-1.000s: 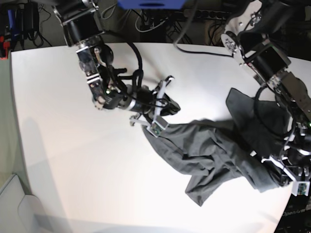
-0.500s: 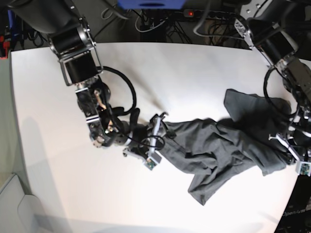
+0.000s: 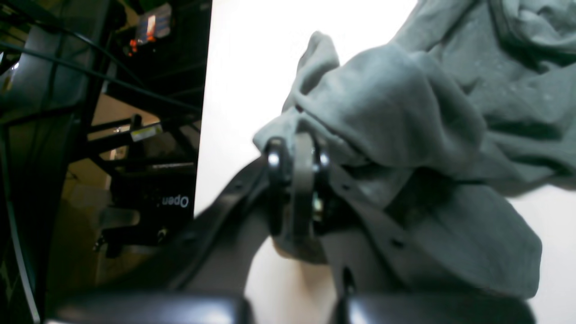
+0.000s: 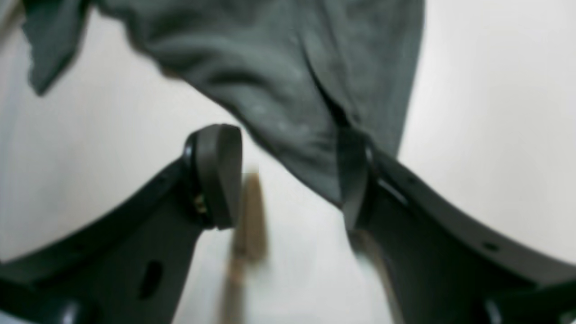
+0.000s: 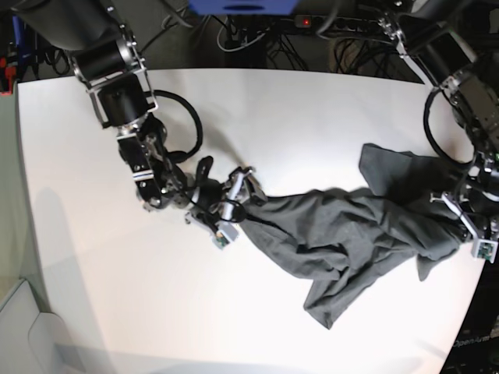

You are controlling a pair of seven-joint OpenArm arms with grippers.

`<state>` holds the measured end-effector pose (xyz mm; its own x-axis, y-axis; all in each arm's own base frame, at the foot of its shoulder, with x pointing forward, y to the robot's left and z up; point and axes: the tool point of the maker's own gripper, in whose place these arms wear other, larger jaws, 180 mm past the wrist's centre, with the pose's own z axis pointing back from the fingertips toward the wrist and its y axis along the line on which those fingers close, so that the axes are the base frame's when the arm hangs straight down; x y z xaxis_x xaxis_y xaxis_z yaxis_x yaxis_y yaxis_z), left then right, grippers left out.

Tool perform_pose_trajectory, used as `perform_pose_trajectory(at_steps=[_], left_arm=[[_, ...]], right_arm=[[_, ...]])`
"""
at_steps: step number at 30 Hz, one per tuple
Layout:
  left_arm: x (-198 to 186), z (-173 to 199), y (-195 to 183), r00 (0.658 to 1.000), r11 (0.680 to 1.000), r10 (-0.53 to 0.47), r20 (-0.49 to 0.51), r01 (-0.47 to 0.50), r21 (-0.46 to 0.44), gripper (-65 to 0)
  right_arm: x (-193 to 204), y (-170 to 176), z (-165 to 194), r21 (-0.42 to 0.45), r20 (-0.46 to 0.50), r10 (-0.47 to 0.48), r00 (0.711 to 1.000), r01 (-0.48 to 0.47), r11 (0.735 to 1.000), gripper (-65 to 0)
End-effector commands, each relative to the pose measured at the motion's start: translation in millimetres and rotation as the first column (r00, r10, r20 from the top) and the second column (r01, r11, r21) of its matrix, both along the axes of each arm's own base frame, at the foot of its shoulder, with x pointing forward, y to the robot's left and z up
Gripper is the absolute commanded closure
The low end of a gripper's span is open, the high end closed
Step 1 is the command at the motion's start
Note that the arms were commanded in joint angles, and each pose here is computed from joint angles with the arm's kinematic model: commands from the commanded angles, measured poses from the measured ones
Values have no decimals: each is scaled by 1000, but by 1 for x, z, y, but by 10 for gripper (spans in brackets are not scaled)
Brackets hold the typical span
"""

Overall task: Layout the t-shirt on the table in an organized manner, then fold the t-shirt properly
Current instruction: 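Pull the shirt with both grippers, left gripper dragging fabric toward the right, then lift the shirt with both grippers and stretch it between them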

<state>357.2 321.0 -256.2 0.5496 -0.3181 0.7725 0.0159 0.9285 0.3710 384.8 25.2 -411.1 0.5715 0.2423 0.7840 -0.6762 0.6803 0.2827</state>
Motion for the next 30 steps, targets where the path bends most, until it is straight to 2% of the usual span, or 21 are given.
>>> perform_pose_trajectory(at_steps=[1, 10, 12, 15, 19, 20, 21, 26, 30], left_arm=[[5, 19, 2, 998, 1000, -6, 60, 5, 19, -5], [5, 18, 1, 998, 1000, -7, 58, 6, 14, -5], [5, 18, 1, 998, 1000, -7, 58, 6, 14, -5], [5, 18, 1, 998, 1000, -7, 58, 6, 14, -5], [4, 16, 1, 998, 1000, -8, 54, 7, 15, -5], [3, 14, 0, 999, 1000, -10, 51, 10, 12, -5], [2, 13, 0, 999, 1000, -13, 47, 12, 10, -5], [-5, 17, -3, 998, 999, -19, 54, 17, 33, -5], [-13, 35, -7, 995, 996, -30, 91, 23, 84, -5]], right_arm=[[17, 4, 19, 37, 49, -9, 999, 7, 999, -344], [9, -4, -14, 78, -24, -78, 997, 80, 994, -338], [2, 2, -24, 91, -44, -78, 996, 82, 992, -318], [-15, 13, -41, 75, -70, -36, 997, 42, 996, -231], [-39, 27, -58, 52, -103, 28, 994, -22, 998, -34], [-45, 31, -61, 51, -111, 39, 993, -33, 998, -1], [-47, 32, -62, 51, -113, 44, 993, -38, 998, 0], [-43, 37, -37, 86, -31, 67, 997, -64, 994, 0], [-36, 27, 5, 58, 83, 104, 991, -109, 992, 0]])
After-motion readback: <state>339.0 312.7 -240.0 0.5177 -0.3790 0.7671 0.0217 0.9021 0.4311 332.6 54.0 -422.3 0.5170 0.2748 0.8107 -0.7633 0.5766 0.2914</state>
